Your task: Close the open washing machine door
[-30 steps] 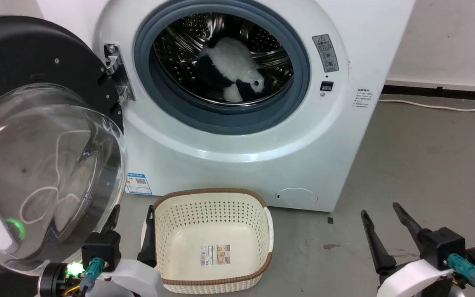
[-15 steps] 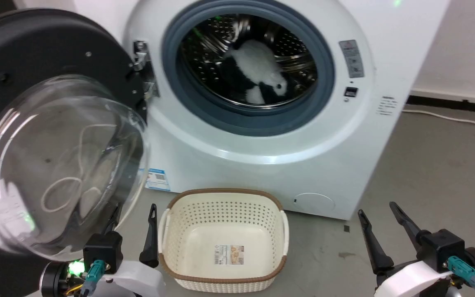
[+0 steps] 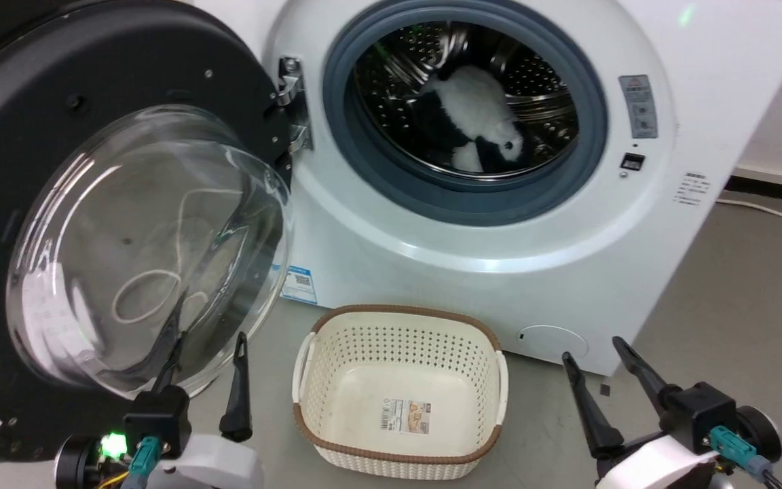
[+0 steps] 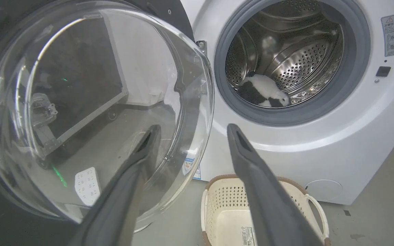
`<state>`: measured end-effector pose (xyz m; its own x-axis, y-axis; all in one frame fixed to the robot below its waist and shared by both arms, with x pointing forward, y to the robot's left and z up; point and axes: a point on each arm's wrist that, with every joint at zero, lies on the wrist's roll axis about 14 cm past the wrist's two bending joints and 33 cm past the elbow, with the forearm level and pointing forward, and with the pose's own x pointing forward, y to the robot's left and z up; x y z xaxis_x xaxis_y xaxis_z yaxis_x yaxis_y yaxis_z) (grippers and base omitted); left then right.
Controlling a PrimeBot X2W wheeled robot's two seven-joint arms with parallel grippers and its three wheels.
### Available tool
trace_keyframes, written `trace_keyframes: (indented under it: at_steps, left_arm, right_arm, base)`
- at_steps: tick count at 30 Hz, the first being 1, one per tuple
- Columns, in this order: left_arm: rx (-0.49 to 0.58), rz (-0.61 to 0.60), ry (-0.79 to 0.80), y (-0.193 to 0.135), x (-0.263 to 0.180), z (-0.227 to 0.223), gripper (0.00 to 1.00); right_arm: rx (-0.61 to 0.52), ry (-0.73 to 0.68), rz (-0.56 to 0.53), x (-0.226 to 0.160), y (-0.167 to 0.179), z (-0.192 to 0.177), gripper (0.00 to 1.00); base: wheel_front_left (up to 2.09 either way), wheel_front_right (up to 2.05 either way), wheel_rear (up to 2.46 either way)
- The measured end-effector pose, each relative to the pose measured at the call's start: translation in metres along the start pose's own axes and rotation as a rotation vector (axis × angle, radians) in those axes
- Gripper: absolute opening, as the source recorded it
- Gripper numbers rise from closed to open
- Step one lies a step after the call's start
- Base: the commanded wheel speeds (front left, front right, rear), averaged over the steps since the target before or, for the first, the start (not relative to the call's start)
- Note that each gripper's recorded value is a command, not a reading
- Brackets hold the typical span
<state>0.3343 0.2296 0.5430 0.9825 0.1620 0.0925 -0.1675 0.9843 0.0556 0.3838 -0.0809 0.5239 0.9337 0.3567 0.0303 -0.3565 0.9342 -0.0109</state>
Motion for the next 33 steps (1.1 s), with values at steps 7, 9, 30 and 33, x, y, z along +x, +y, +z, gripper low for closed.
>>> trace_keyframes:
  at_steps: [7, 9, 30, 33]
  left_arm:
    - [0.000, 0.052, -0.009, 0.015, -0.008, 0.001, 1.00]
    - [0.001, 0.063, -0.016, 0.019, -0.010, 0.003, 1.00]
    - [0.018, 0.178, -0.060, 0.052, -0.036, 0.011, 1.00]
    - [0.024, 0.190, -0.066, 0.056, -0.039, 0.012, 1.00]
  right_arm:
    - [0.016, -0.011, 0.063, 0.013, 0.019, 0.001, 1.00]
    - [0.018, -0.015, 0.078, 0.016, 0.024, 0.001, 1.00]
    - [0.049, -0.053, 0.214, 0.030, 0.067, 0.006, 1.00]
    - [0.052, -0.054, 0.232, 0.031, 0.073, 0.006, 1.00]
  base:
    - [-0.06, -0.06, -0.06]
    - [-0.16, -0.16, -0.16]
    - [-0.05, -0.05, -0.05]
    - [0.00, 0.00, 0.00]
